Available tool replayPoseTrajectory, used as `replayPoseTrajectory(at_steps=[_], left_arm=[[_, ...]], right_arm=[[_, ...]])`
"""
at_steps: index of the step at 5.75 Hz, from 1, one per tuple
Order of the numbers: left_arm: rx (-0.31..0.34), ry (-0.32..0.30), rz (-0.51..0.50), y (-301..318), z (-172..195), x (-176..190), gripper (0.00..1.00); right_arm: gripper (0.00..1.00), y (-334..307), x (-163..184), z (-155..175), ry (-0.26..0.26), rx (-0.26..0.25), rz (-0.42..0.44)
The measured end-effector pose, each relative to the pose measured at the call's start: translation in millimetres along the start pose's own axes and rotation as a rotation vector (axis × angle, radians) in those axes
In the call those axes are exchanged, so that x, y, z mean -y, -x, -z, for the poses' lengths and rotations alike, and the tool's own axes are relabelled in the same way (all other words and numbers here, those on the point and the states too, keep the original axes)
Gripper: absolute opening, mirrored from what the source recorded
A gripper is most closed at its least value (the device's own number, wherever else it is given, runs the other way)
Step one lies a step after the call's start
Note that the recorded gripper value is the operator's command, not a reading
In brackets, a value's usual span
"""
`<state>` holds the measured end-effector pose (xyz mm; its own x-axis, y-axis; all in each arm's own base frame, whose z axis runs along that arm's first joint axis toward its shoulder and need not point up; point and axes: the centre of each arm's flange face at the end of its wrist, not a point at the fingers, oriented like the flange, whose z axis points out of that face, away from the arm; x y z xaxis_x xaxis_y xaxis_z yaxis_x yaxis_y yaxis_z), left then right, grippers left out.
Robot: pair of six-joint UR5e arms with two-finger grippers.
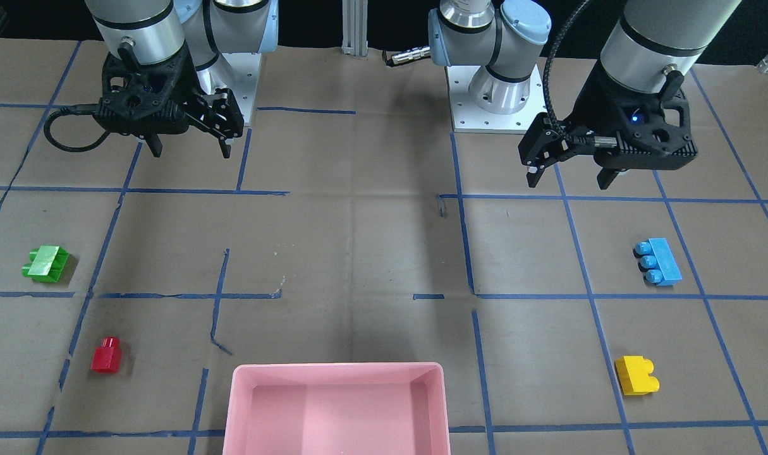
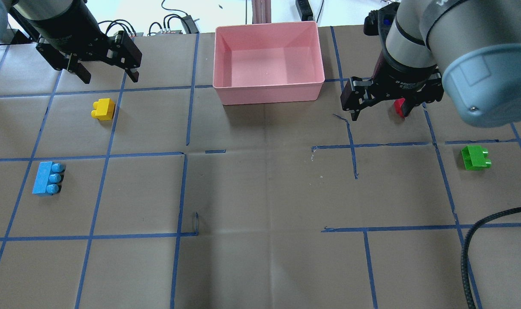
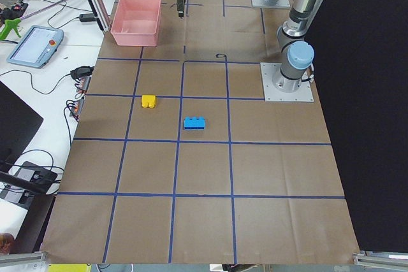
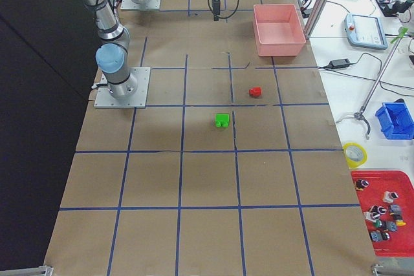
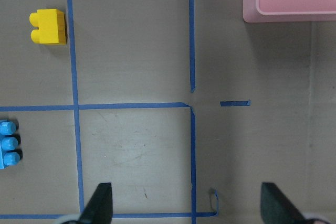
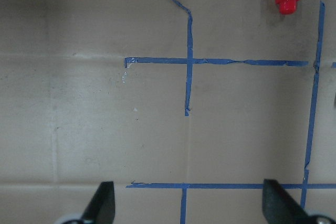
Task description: Put all blocks into box
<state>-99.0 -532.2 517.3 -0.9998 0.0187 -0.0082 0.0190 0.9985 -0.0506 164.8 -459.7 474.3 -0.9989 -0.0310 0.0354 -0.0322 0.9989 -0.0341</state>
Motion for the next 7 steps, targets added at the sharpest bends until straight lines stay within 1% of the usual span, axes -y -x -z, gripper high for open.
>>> replayPoseTrajectory(at_steps=[7], left_arm=[[-0.007,-0.01,-0.002,-0.1,3.6,-2.4,1.0]], right_arm=[[1.0,0.2,0.7,-1.1,0.002,0.001,0.002]])
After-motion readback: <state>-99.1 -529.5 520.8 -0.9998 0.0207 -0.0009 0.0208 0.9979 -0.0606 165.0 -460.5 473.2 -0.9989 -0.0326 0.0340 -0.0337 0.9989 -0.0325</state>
